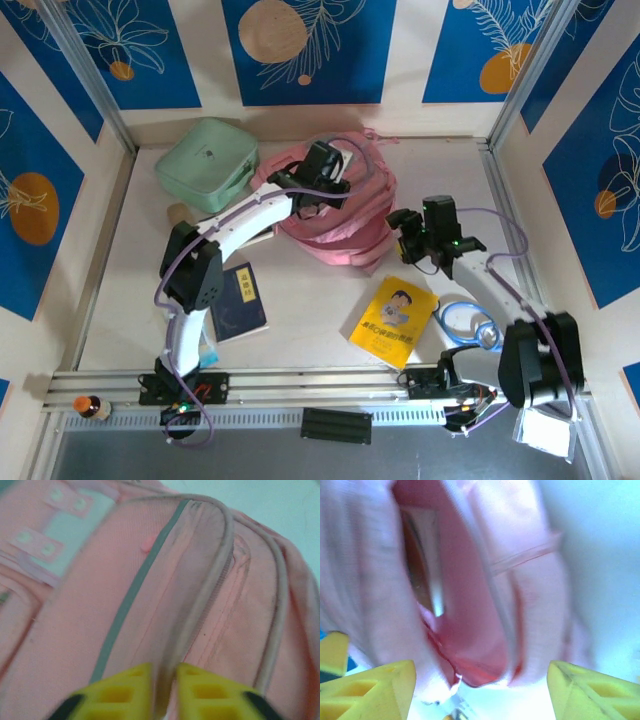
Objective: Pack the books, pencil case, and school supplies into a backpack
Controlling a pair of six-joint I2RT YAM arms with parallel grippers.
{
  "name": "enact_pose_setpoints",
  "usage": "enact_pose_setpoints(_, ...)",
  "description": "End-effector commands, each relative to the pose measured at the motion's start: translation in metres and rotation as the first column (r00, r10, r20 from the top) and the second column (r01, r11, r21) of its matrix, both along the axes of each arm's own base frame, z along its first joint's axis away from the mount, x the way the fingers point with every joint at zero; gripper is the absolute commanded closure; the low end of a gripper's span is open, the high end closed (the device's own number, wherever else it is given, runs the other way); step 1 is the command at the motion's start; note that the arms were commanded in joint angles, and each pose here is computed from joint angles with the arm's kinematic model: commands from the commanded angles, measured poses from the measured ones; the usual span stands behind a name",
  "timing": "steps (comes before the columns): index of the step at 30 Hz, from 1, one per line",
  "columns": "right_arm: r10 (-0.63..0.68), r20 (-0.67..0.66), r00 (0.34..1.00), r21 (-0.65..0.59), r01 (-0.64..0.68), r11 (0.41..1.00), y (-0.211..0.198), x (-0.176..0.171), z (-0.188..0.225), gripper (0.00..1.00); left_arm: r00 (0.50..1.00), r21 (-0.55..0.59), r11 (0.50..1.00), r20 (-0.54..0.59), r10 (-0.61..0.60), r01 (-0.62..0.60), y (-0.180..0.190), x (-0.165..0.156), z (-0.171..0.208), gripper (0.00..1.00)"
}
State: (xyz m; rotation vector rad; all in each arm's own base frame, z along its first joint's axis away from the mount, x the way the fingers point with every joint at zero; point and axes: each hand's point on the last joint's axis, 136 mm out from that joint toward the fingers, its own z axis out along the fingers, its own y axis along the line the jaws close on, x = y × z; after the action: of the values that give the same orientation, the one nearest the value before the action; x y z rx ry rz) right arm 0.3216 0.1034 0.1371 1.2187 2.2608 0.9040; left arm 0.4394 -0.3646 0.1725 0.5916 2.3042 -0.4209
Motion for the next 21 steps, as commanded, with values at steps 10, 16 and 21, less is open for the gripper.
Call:
enact_pose_setpoints(10,0.103,-0.257,0.961,-0.149,-0.145,0.978,-0.026,-0.087,-0.049,0.27,0.982,-0.204,0.979,-0.188,-0.032,-0.007,0.01,-0.053,-0.015,0.11)
enact_pose_setpoints(16,0.164,-0.335,0.928,-0.078,-0.201,0.976,-0.006,-0.097,-0.074,0.28,0.975,-0.203,0.979,-0.223,-0.019,-0.027,0.017,-0.065,-0.027,0.02)
enact_pose_setpoints(21,0.187,-0.368,0.911,-0.084,-0.233,0.969,0.0,-0.092,-0.089,0.28,0.968,-0.187,0.982,-0.252,-0.012,-0.037,0.022,-0.071,-0.032,0.0)
